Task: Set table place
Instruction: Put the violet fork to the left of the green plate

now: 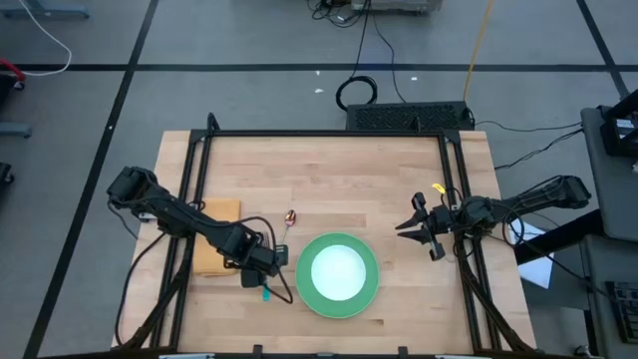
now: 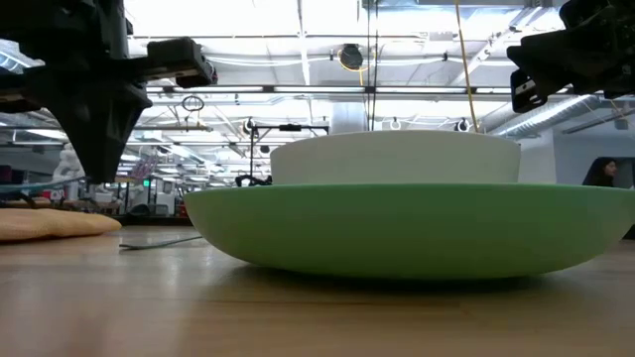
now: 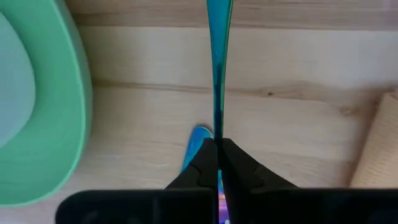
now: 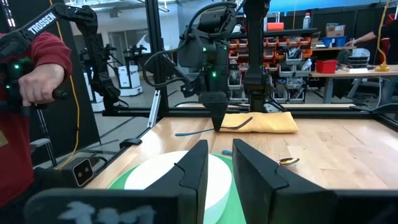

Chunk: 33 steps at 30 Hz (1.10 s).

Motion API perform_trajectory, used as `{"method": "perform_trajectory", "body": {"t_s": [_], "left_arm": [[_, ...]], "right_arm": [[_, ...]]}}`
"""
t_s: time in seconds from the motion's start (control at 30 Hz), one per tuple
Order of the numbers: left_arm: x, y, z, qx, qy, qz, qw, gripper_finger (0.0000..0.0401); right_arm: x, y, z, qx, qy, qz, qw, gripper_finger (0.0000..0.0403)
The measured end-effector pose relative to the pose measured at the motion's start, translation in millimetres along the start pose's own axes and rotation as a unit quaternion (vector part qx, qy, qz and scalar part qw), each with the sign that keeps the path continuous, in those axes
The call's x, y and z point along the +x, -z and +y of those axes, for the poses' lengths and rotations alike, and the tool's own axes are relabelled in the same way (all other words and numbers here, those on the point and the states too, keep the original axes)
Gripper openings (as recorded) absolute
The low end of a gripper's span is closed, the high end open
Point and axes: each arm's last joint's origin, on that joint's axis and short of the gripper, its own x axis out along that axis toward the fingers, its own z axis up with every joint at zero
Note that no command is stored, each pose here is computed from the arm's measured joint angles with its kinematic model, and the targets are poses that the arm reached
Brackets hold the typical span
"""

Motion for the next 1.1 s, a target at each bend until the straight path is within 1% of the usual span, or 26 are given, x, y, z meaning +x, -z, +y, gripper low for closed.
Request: {"method": "perform_trajectory", "body": {"t_s": [0.3, 0.37, 0.47, 0.53, 0.63, 0.77, 0.87, 1.1], "left_arm": [[9.5, -12.3, 3.0, 0.023, -0.017, 0.005, 1.0, 0.0002], [12.0, -14.3, 0.6, 0.023, -0.01, 0.009, 1.0, 0.0002], [13.0, -18.5, 1.4, 0.028, -0.016, 0.004, 0.999, 0.0003], [14.3, -19.7, -0.8, 0.029, -0.009, 0.006, 1.0, 0.0002], [14.4, -22.5, 0.9, 0.024, -0.012, -0.013, 1.0, 0.0003], [15.0, -24.8, -1.2, 0.008, -0.003, -0.021, 1.0, 0.0002], [14.9, -27.0, -2.2, 0.011, 0.002, -0.034, 0.999, 0.0004], [14.7, -28.8, 0.4, 0.003, -0.007, -0.05, 0.999, 0.0004]], "right_arm": [[0.0, -0.5, 0.0, 0.002, 0.0, -0.003, 1.0, 0.0066], [0.0, -1.2, 0.1, 0.0, 0.0, -0.006, 1.0, 0.0066], [0.0, -1.2, 0.1, -0.001, 0.0, -0.006, 1.0, 0.0066], [0.1, -1.2, 0.1, -0.002, 0.0, -0.006, 1.0, 0.0066], [0.1, -1.3, 0.1, -0.002, 0.0, -0.007, 1.0, 0.0066], [0.1, -1.9, 0.1, -0.002, -0.001, -0.01, 1.0, 0.0066], [0.1, -2.0, 0.1, -0.002, -0.001, -0.01, 1.0, 0.0066], [0.1, -2.0, 0.1, -0.002, -0.001, -0.01, 1.0, 0.0066]]}}
